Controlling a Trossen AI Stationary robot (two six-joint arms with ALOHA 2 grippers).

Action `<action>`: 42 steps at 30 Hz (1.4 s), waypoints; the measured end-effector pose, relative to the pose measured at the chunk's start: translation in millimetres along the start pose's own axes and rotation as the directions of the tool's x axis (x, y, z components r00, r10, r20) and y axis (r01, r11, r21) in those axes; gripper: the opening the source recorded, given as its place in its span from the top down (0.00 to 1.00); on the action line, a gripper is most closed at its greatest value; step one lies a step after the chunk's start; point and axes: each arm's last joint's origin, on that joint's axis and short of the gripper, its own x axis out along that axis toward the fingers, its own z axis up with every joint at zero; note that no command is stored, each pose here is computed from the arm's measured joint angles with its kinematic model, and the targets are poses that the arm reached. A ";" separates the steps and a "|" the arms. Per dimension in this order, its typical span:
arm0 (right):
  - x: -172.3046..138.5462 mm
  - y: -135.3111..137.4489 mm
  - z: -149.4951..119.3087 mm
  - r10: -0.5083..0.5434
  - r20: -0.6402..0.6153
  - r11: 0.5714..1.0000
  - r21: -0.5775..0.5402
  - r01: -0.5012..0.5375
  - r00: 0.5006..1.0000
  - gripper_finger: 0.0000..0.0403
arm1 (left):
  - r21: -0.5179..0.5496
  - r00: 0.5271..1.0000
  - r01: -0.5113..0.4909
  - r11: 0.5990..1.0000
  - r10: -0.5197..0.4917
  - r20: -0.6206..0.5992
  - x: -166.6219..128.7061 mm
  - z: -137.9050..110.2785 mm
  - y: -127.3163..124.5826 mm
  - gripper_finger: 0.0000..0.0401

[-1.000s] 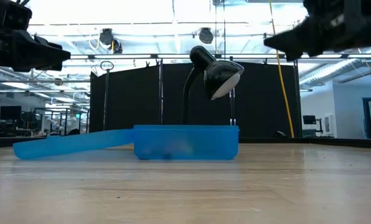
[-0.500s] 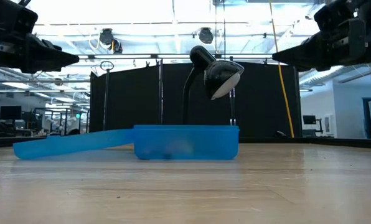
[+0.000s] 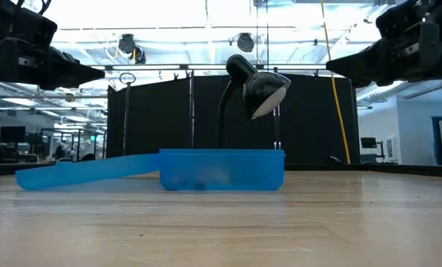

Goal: Pick & place school supplies into a supply box
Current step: Return to Home Position

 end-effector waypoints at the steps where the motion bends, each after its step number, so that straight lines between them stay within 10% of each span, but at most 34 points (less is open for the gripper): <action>1: -0.2 0.0 0.1 0.001 0.002 1.000 0.000 -0.001 1.000 1.00 | 0.000 1.000 -0.009 1.000 0.009 -0.002 0.1 -0.2 1.0 1.00; 42: -22.4 -17.6 6.0 -0.010 0.019 1.000 -0.026 0.011 1.000 1.00 | -0.055 0.998 0.046 0.997 -0.049 -0.049 0.0 -5.9 -0.3 1.00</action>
